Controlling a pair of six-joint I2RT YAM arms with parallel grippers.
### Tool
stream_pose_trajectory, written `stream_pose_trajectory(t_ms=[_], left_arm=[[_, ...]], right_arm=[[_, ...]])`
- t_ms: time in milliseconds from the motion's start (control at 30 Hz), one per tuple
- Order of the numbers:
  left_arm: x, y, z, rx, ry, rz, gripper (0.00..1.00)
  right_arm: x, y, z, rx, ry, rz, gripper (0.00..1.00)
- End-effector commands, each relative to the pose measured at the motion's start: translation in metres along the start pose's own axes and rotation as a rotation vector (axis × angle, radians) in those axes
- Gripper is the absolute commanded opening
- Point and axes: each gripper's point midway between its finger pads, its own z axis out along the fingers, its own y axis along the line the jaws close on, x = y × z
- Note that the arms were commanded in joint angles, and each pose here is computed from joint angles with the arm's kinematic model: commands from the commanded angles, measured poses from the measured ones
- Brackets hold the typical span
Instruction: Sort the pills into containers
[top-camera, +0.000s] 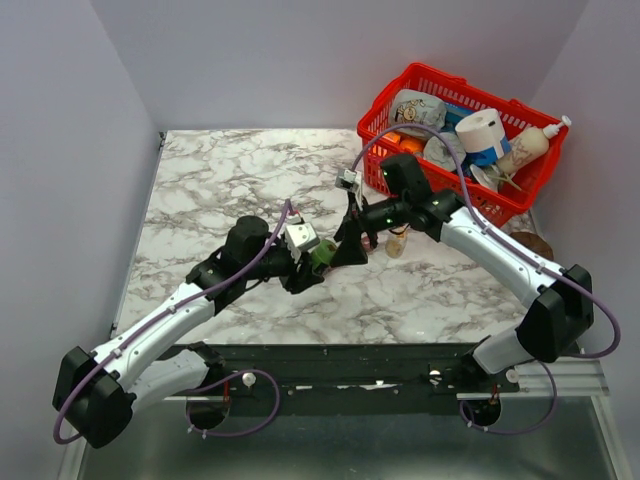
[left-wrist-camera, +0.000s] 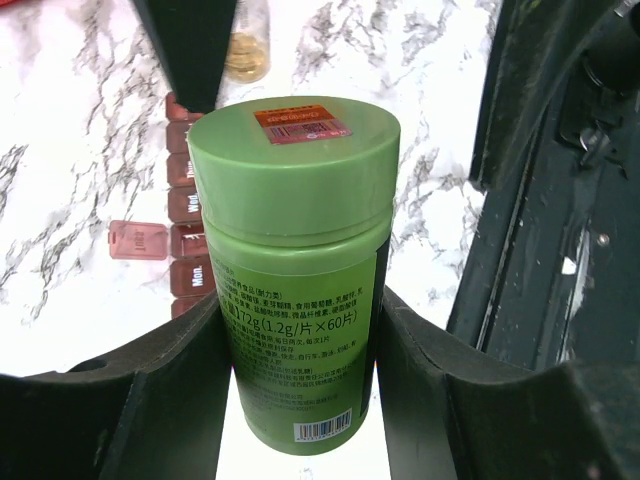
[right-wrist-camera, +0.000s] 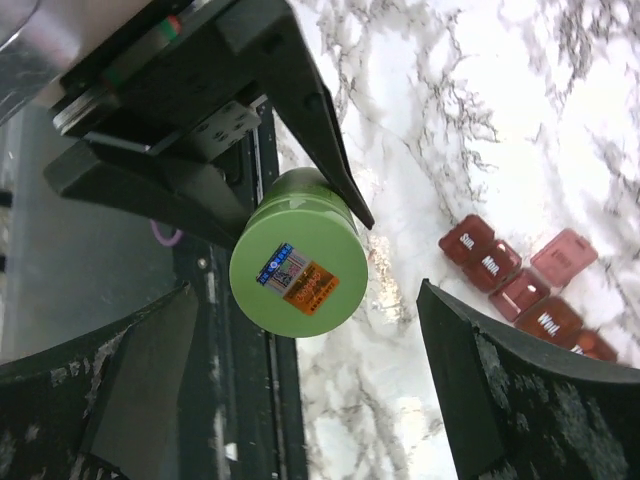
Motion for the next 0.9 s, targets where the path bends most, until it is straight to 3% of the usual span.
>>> stream_pose_trajectory(t_ms=[0,167,267,500,533,633,667,733,767,867], left_arm=[[-0.018,0.009,-0.001,-0.06,-0.075,0.009,0.0],[-0.018,0.01,0.0,-0.061,-0.075,0.003,0.0],[-0.017,0.01,0.001,-0.064,-0.071,0.001,0.0],[-0.01,0.005,0.0,-0.035,-0.047,0.005,0.0],[-0.008,0.002,0.0,-0.018,-0.04,0.021,0.0],[-0.001,-0.01,0.0,0.06,-0.022,0.05,0.0],[-0.002,-0.014,0.0,0.083,-0.023,0.062,0.0],[0.0,-0.023,-0.001,0.138,-0.021,0.069,0.0],[-0.001,-0.026,-0.002,0.161,-0.023,0.085,0.0],[-0.001,-0.031,-0.002,0.193,-0.018,0.088,0.0]], right_arm=[[-0.01,-0.006,0.006,0.069,-0.036,0.141,1.0],[-0.015,-0.001,0.014,0.035,-0.036,0.162,0.98],[-0.016,0.001,0.017,0.025,-0.029,0.162,0.89],[-0.019,0.006,0.017,-0.01,-0.031,0.078,0.31],[-0.019,0.015,0.016,-0.064,-0.03,0.037,0.26],[-0.008,0.053,0.007,-0.298,-0.029,-0.236,0.24],[-0.007,0.055,0.006,-0.345,-0.064,-0.465,0.24],[0.006,0.073,-0.002,-0.446,-0.09,-0.596,0.26],[0.005,0.071,0.001,-0.46,-0.13,-0.779,0.28],[0.002,0.065,0.006,-0.482,-0.115,-0.868,0.3]])
